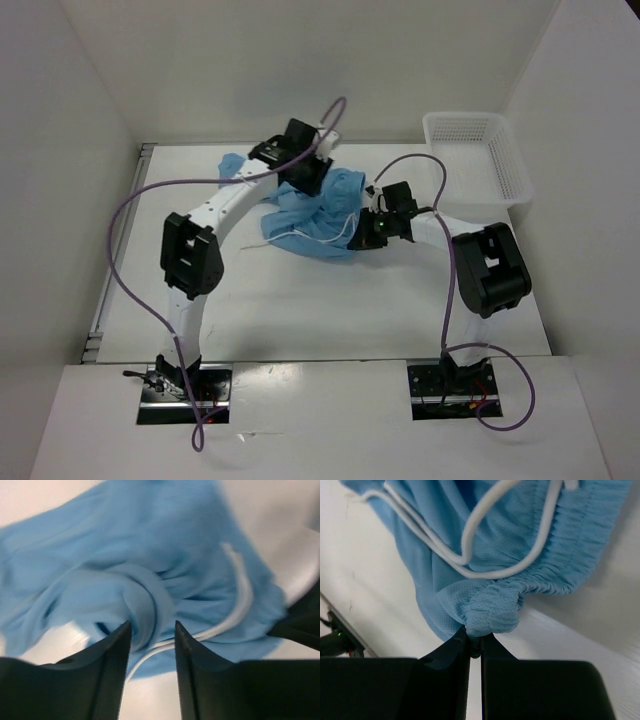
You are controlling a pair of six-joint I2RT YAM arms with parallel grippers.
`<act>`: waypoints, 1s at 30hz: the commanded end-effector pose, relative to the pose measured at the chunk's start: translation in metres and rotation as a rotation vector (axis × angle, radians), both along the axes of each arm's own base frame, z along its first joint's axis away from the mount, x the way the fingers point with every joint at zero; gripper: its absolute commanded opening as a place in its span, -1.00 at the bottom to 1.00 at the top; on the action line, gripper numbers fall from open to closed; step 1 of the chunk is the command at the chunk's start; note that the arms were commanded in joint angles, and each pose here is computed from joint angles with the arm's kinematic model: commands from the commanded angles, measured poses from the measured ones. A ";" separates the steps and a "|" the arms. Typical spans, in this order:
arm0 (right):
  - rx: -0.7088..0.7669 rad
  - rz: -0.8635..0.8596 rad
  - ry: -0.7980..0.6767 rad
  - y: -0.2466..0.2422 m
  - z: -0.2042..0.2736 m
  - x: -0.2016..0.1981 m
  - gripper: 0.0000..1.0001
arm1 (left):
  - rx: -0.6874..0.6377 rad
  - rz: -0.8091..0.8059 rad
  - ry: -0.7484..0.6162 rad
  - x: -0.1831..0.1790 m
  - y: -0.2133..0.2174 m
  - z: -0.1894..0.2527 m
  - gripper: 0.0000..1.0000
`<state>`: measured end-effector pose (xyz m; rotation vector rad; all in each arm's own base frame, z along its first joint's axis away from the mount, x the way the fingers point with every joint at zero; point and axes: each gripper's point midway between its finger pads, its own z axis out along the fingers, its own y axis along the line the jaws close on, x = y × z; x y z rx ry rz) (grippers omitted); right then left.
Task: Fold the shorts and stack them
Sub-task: Flatten the shorts out
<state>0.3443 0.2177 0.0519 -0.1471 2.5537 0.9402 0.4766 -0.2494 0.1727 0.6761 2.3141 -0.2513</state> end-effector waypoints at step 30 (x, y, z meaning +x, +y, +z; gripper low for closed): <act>-0.173 -0.083 -0.159 -0.056 0.018 0.028 -1.00 | -0.101 0.065 0.429 -0.045 0.082 -0.146 0.48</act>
